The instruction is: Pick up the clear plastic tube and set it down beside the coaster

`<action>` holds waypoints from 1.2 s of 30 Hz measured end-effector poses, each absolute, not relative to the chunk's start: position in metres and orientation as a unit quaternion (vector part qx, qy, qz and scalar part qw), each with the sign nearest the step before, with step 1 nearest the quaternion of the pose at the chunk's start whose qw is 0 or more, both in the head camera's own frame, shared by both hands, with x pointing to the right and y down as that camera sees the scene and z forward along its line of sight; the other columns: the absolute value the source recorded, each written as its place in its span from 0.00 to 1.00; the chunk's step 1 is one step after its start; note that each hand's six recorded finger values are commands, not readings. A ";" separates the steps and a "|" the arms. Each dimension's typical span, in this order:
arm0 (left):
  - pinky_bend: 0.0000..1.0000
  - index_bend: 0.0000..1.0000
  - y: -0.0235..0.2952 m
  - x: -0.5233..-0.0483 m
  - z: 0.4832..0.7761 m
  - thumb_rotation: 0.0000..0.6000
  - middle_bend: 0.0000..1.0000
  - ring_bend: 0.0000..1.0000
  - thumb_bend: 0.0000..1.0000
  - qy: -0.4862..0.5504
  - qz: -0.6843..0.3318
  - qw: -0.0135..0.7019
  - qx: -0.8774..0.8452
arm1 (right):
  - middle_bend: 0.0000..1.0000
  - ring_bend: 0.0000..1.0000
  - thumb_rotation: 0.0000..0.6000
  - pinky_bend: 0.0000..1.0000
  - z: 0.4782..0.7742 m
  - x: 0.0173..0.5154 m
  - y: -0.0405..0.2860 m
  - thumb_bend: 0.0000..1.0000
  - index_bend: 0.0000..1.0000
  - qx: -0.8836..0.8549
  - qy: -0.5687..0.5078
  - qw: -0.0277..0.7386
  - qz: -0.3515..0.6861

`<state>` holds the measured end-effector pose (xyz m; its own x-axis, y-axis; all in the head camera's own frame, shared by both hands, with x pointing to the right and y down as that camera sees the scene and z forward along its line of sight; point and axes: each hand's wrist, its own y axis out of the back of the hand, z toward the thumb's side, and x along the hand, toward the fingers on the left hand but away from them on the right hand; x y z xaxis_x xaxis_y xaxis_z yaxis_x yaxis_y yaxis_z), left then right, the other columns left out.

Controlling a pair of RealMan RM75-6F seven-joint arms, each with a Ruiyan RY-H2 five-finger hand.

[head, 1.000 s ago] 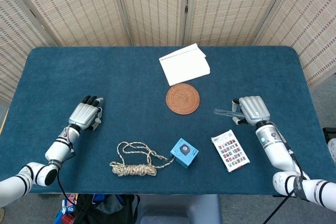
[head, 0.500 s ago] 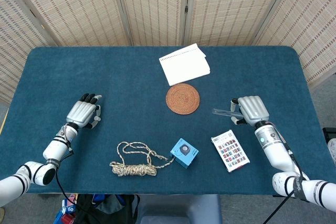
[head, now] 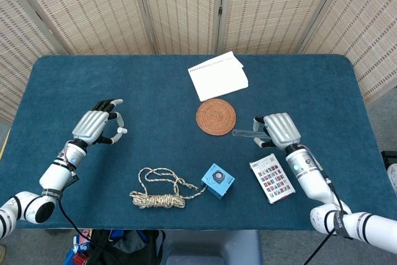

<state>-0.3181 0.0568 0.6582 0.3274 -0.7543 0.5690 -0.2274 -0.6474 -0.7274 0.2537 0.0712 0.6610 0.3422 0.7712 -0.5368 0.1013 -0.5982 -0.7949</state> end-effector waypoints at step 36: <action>0.00 0.57 0.052 -0.214 0.576 1.00 0.07 0.00 0.44 0.383 -0.324 0.288 -0.815 | 1.00 1.00 1.00 1.00 0.678 0.095 0.055 1.00 0.76 -0.821 -0.365 0.322 0.298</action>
<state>-0.2144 0.0521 0.5763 0.4963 -0.8116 0.3082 -0.4376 -0.5405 -0.7186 0.0949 0.0552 0.6784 0.5547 0.7921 -0.2546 0.4078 -0.5256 -0.7466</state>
